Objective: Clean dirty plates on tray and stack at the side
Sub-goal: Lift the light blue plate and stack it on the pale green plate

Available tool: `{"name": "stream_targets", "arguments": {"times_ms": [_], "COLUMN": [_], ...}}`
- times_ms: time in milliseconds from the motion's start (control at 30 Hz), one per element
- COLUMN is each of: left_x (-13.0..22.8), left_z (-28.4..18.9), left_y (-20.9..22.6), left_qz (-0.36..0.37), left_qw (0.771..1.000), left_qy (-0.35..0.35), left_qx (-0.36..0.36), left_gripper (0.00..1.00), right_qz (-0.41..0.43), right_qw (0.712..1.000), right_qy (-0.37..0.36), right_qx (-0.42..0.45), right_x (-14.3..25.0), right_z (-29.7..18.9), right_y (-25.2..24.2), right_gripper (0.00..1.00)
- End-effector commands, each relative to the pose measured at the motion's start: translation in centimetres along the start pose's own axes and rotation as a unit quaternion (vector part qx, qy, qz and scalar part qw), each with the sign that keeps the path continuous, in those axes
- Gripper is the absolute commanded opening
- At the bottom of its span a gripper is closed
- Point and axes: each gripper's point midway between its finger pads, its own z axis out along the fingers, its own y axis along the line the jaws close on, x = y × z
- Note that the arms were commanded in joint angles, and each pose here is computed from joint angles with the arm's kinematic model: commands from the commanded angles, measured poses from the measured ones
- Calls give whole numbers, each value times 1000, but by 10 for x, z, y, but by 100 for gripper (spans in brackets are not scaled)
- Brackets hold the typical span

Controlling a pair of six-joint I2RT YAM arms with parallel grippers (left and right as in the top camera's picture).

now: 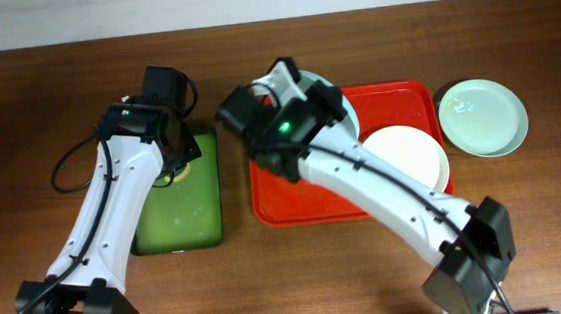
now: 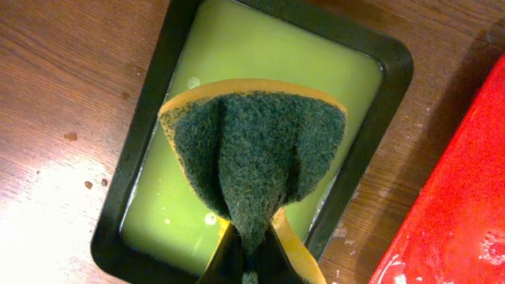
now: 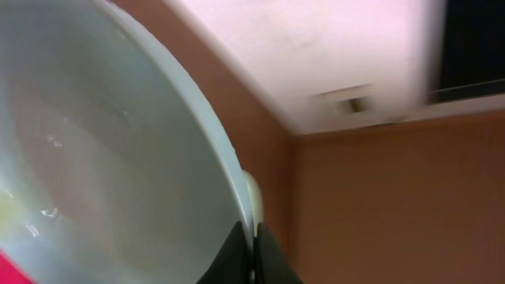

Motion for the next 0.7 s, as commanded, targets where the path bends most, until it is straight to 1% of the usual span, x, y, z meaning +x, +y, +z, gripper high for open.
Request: {"name": "stream_targets", "arguments": {"times_ms": [0, 67, 100, 133, 200, 233, 267, 333, 367, 433, 467, 500, 533, 567, 633, 667], "left_x": [-1, -2, -2, -2, -2, -2, -2, -1, -2, -2, -2, -2, -2, -2, -2, -3], "left_z": [-1, -1, -1, -1, -1, -1, -1, -1, -1, -1, -1, -1, -1, -1, -1, -1], "left_y": [6, 7, 8, 8, 8, 8, 8, 8, 8, 8, 8, 8, 8, 8, 8, 7], "left_qz": [10, 10, 10, 10, 10, 10, 10, 10, 10, 10, 10, 10, 10, 10, 10, 9], "left_qw": [1000, 1000, 1000, 1000, 1000, 1000, 1000, 1000, 1000, 1000, 1000, 1000, 1000, 1000, 1000, 1000], "left_qy": [-6, -8, -8, -8, -8, -8, -8, -8, -8, -8, -8, -8, -8, -8, -10, -12], "left_qx": [-12, -15, -17, -17, -17, -17, -17, -17, -17, -17, -17, -17, -17, -17, -16, -15], "left_gripper": [0, 0, 0, 0, 0, 0, 0, 0, 0, 0, 0, 0, 0, 0, 0, 0], "right_qz": [2, -8, -2, 18, 67, 117, 183, 285, 350, 424, 456, 487, 533, 559, 567, 565], "right_qw": [988, 991, 996, 999, 990, 972, 935, 862, 824, 793, 776, 755, 723, 702, 689, 686], "right_qy": [-37, -29, -13, 34, 77, 98, 127, 161, 187, 245, 277, 307, 339, 357, 375, 379], "right_qx": [149, 129, 84, -11, -94, -177, -275, -387, -405, -363, -336, -312, -280, -259, -252, -257], "right_x": [-11, -7, -2, 13, 26, 30, 39, 62, 94, 167, 211, 253, 293, 322, 347, 347], "right_z": [-27, -22, -10, 21, 56, 77, 104, 143, 176, 226, 247, 263, 276, 285, 294, 296], "right_y": [-54, -48, -36, -14, -1, 14, 24, 17, -5, -42, -54, -61, -66, -67, -57, -50], "right_gripper": [4, 4, 4, 4, 4, 4, 4, 4, 4, 4, 4, 4, 4, 4, 4, 4]}}
